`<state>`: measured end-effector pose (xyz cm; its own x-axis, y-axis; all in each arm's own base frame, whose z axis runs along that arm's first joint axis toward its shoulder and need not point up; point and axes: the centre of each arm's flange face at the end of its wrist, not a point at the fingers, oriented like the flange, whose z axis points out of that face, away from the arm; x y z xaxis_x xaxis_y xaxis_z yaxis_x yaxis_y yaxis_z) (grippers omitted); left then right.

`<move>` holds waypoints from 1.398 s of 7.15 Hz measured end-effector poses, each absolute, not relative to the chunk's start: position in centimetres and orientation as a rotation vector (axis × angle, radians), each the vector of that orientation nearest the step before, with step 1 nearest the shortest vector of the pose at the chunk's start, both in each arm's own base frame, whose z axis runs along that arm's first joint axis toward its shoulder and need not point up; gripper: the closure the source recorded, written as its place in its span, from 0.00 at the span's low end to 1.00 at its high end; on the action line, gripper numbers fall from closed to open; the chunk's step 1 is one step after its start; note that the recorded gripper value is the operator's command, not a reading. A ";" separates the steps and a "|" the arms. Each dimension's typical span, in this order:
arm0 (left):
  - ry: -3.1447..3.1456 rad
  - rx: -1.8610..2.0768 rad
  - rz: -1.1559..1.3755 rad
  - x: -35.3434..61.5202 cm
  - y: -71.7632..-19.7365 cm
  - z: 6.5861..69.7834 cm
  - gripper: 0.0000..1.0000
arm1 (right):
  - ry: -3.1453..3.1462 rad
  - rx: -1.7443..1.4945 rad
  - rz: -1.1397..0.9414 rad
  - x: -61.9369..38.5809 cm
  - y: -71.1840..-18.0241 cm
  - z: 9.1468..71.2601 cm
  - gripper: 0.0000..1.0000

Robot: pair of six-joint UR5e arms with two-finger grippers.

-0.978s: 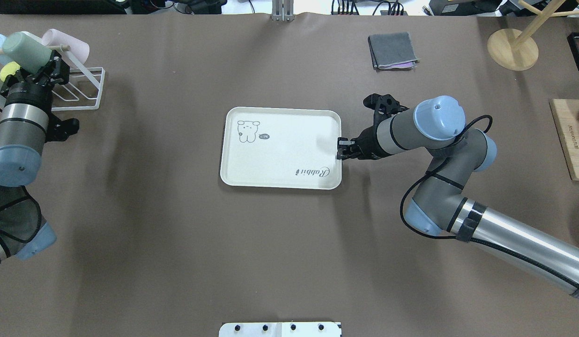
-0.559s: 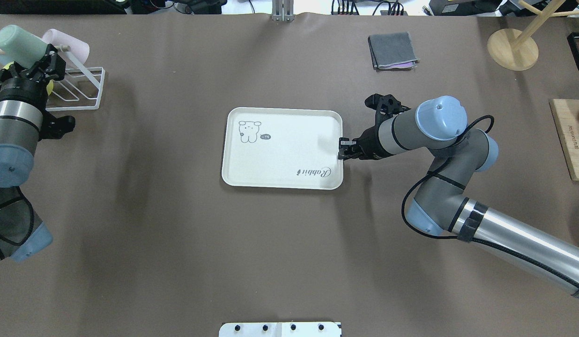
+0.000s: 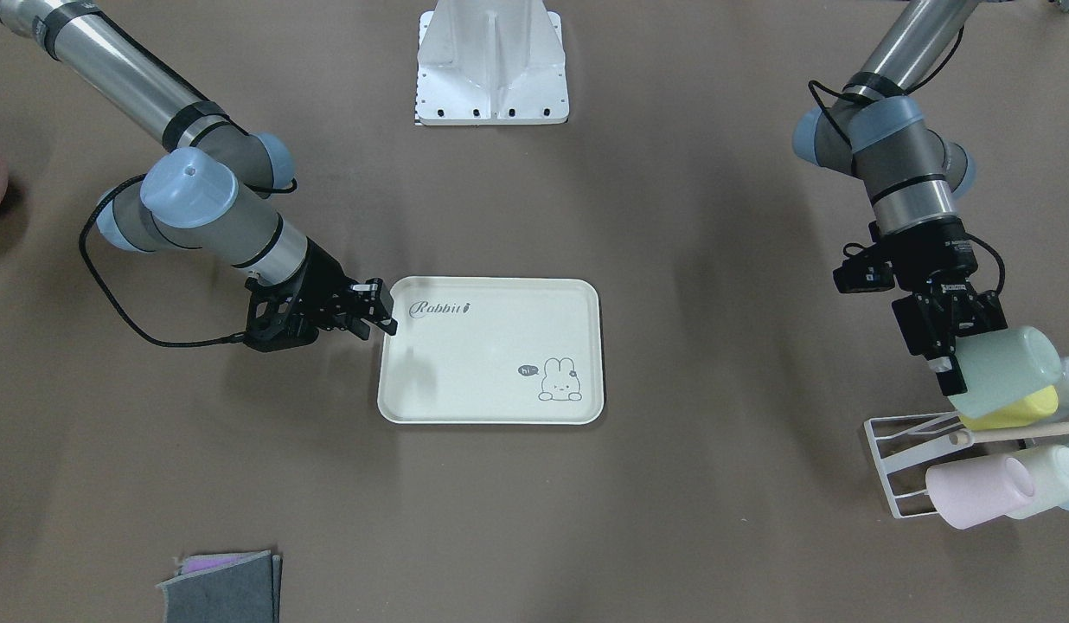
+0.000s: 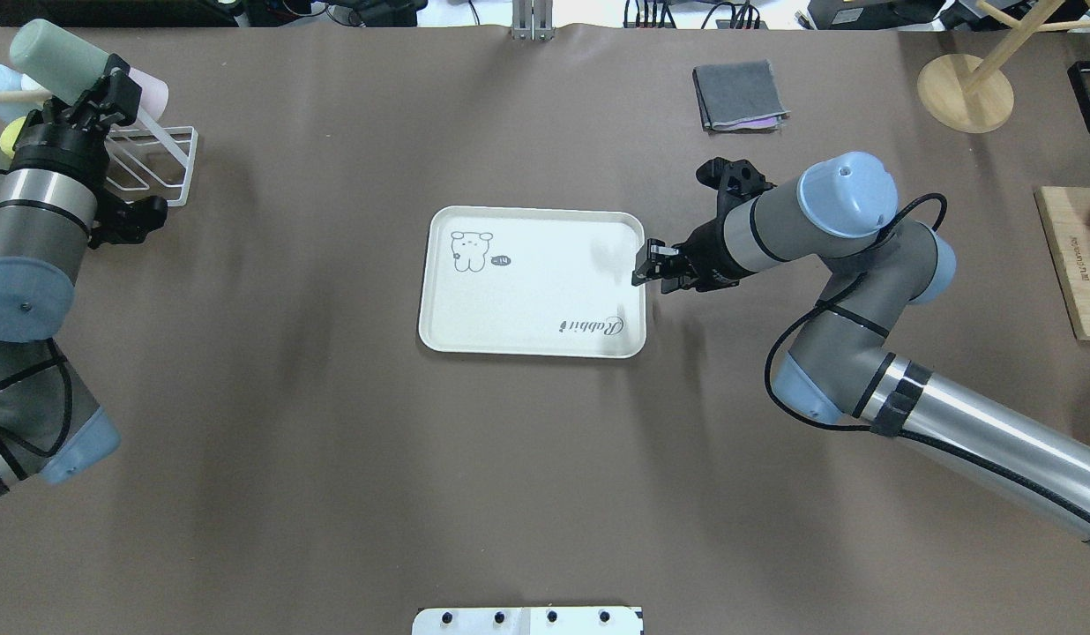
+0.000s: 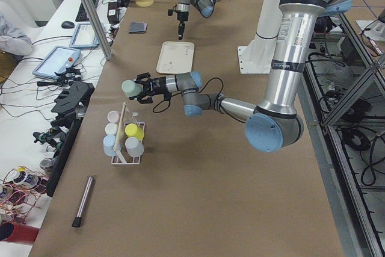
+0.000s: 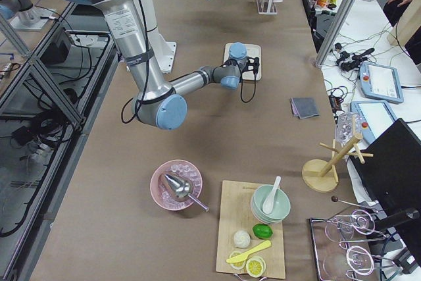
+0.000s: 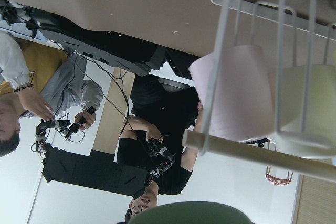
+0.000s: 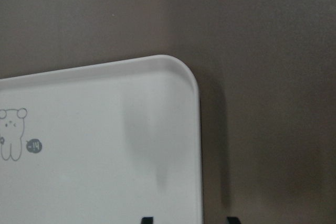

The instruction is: Pick up and place green cup on tray

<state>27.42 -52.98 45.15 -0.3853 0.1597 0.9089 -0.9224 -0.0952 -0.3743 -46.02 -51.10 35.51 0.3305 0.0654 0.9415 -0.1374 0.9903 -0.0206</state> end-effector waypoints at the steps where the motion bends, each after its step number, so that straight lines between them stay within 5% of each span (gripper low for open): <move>1: -1.259 0.983 1.569 27.9 -53.1 44.1 0.26 | -1.226 0.049 0.143 -44.2 -52.0 35.0 0.00; 4: -0.953 1.268 1.405 30.5 -53.3 40.5 0.26 | -1.146 0.116 0.172 -35.9 -54.8 35.8 0.00; 10: -0.035 1.645 0.963 38.3 -51.3 31.3 0.30 | -0.647 0.383 -0.306 -16.4 -51.0 40.4 0.00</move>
<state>38.34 -51.28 31.27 0.6604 0.4556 0.5969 -0.4979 -0.3293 0.8023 -16.38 -50.98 40.41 0.7573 -0.3909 0.5231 0.1560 0.8861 0.4364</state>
